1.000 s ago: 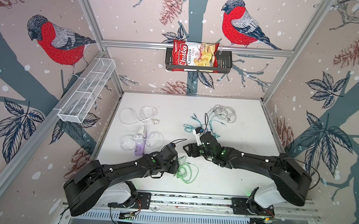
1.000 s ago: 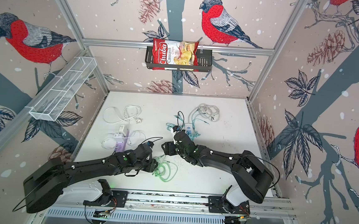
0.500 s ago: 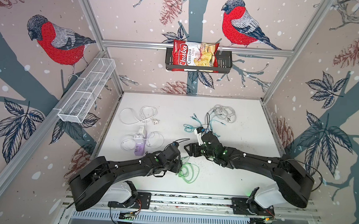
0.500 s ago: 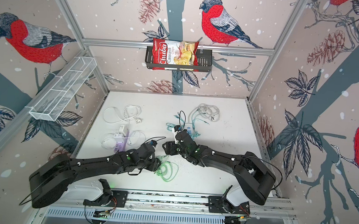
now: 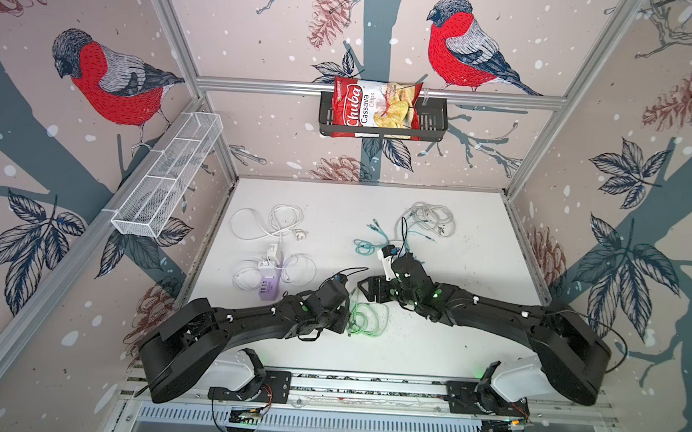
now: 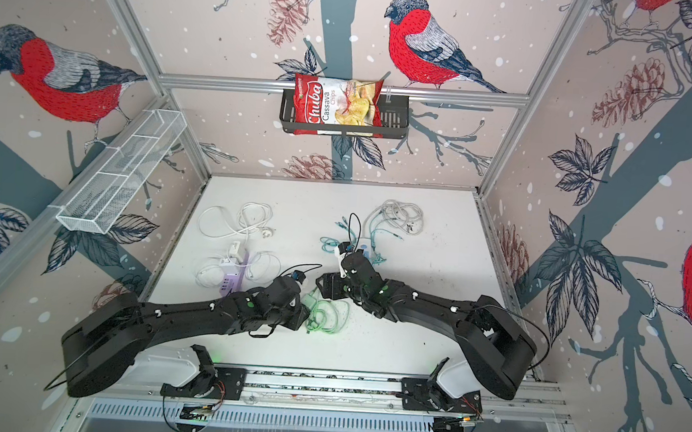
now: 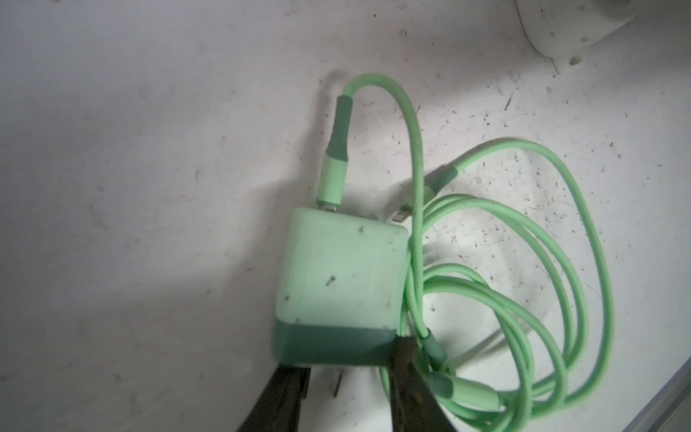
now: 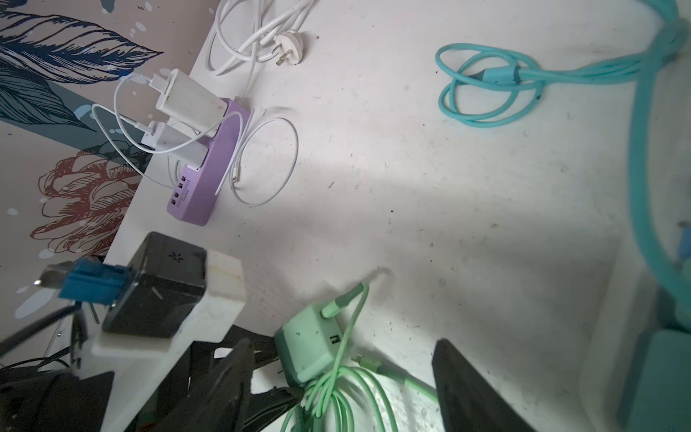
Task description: Insert the plug
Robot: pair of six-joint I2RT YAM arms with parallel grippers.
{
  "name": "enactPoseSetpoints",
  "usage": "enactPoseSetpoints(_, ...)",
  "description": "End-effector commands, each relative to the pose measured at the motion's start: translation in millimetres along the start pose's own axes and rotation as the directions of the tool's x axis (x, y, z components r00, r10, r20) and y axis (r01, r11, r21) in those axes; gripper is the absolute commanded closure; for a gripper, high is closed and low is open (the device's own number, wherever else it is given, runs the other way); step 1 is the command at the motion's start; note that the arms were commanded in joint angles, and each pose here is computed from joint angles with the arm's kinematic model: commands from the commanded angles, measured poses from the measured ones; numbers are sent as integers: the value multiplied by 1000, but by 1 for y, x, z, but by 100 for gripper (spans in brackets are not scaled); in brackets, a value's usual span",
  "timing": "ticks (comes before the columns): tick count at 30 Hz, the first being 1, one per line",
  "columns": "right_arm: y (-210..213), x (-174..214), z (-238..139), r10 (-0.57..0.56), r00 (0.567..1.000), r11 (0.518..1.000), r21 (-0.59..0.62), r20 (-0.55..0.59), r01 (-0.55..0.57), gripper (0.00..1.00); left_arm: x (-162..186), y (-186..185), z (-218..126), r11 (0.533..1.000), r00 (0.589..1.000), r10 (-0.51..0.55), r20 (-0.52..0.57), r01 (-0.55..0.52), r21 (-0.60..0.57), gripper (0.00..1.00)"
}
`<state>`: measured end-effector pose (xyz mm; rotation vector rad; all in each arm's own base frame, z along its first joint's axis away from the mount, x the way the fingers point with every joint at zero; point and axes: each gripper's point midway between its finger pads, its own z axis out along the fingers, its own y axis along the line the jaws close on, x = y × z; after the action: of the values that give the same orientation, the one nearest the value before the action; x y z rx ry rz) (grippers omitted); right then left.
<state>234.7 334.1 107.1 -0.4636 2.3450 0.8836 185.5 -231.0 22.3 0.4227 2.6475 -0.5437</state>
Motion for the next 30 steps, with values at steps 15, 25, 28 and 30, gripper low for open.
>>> enactPoseSetpoints(15, 7, 0, -1, -29, 1000, 999, -37, -12, 28, 24, -5, 32, 6, 979, 1000, 9, 7, -8, -202, 36)
enactPoseSetpoints(25, 9, 2, -1, -32, 999, 998, -55, -12, 31, 24, -16, 31, 9, 973, 996, 89, 22, -82, -217, 36)
enactPoseSetpoints(28, 8, 3, 5, -15, 999, 999, -47, -28, 13, 24, -17, 27, 10, 976, 996, 91, 17, -85, -202, 36)
enactPoseSetpoints(30, 9, 2, 8, 1, 999, 998, -58, -34, -3, 24, -16, 22, 14, 981, 996, 89, 9, -86, -174, 37)
